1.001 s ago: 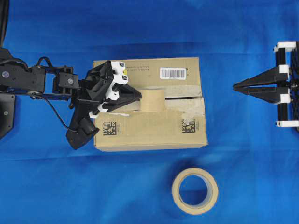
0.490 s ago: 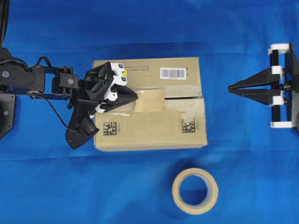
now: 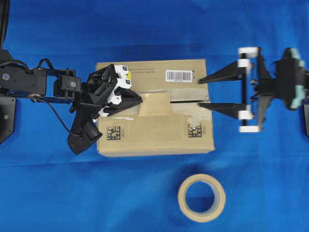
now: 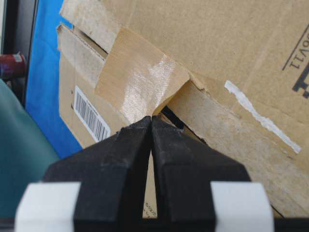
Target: Apply tape along the seams of the closed cardboard box to seal it securely.
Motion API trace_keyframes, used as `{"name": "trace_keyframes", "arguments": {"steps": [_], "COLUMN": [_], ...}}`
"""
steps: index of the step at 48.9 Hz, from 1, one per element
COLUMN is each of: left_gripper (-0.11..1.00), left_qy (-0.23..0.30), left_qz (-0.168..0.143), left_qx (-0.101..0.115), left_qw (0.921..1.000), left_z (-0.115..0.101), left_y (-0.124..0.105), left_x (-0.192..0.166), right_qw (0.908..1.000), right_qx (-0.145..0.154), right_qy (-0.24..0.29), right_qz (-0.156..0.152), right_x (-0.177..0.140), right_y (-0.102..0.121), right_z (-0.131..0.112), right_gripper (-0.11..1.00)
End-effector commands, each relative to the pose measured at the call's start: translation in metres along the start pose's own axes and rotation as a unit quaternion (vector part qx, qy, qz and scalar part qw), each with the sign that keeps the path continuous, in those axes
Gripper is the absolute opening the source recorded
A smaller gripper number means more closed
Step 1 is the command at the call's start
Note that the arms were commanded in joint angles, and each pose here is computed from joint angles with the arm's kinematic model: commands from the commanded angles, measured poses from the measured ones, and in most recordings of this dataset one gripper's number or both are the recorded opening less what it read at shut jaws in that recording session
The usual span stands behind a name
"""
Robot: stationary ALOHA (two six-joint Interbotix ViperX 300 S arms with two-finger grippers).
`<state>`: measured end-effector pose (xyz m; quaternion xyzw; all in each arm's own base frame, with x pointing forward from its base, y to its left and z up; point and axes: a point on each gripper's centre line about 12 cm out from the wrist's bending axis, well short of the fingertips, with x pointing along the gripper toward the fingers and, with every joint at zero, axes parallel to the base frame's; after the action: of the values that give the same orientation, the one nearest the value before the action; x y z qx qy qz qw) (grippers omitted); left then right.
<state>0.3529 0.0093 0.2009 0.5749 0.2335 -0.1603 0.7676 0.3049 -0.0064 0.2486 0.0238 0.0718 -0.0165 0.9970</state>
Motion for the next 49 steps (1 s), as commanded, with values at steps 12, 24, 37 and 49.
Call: {"name": "trace_keyframes", "arguments": {"steps": [12,24,37,49], "left_gripper": [0.00,0.00,0.00,0.00], "left_qy": [0.000,0.006,0.006,0.006], "left_qz": [0.006,0.001,0.001,0.001], "left_qx": [-0.009,-0.012,-0.012,-0.012], "left_qw": [0.9999,0.9999,0.9999,0.9999], "left_z": [0.000,-0.004,-0.004,-0.004], "left_y": [0.006,0.005,0.005,0.005], "left_x": [-0.002,-0.002,-0.002,-0.002], "right_qw": [0.9999,0.9997,0.9986,0.9972], "right_qx": [-0.007,-0.013,-0.020,-0.019], "right_qy": [-0.006,0.022,0.049,0.072], "right_qz": [0.004,0.005,0.006,0.003], "right_x": [0.055,0.079,0.091,0.099], "right_y": [0.004,0.004,0.004,0.002], "right_z": [0.009,-0.001,-0.012,-0.029], "right_gripper": [0.62,0.62,0.62,0.62]}}
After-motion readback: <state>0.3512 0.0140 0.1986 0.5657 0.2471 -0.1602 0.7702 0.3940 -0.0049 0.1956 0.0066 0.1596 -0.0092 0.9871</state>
